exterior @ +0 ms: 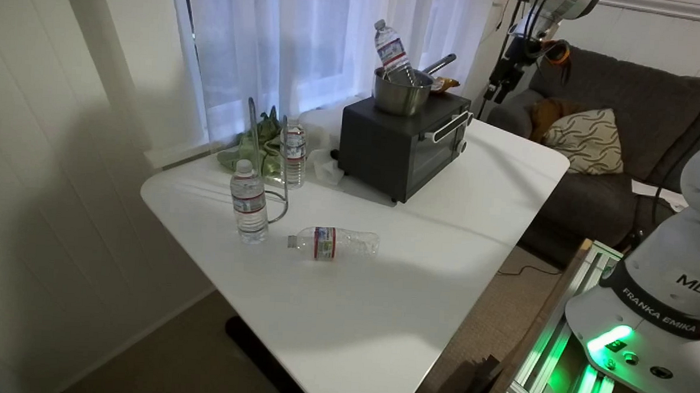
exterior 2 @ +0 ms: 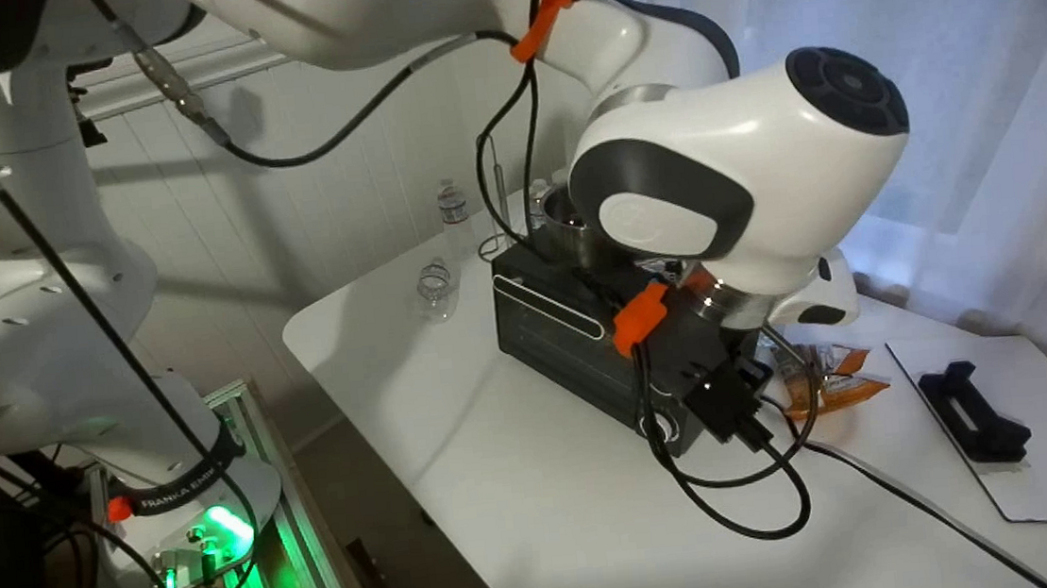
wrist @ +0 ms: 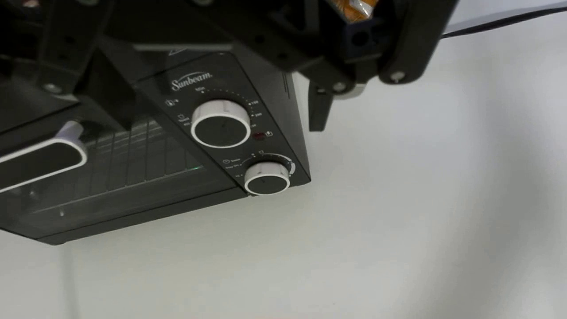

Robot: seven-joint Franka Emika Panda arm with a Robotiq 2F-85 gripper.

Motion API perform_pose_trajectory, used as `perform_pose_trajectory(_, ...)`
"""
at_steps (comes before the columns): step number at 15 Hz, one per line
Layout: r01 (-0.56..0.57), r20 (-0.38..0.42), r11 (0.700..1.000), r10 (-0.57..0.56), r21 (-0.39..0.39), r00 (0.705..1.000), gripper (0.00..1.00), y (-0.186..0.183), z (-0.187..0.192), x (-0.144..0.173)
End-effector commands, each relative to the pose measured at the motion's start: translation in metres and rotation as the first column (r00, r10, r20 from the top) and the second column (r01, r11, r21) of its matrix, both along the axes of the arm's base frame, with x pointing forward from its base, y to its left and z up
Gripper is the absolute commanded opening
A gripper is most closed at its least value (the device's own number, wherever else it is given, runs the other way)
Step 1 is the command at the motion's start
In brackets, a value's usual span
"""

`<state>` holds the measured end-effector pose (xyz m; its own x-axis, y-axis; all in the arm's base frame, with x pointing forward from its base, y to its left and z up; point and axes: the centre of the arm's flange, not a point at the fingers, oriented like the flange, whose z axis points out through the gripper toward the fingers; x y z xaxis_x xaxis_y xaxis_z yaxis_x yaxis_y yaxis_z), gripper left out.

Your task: Turn the top dial on the oven to the left

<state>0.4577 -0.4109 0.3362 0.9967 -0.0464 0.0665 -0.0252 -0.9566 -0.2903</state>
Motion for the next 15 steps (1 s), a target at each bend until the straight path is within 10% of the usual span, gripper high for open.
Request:
perform_pose_trajectory(1,0.024,-0.007,0.998,-0.023,0.053,1.000,1.00,-0.020,-0.015,0.018)
perform_pose_trajectory(15,0.060,-0.071,0.986,-0.049,0.153,0.996,1.00,-0.046,-0.067,0.037)
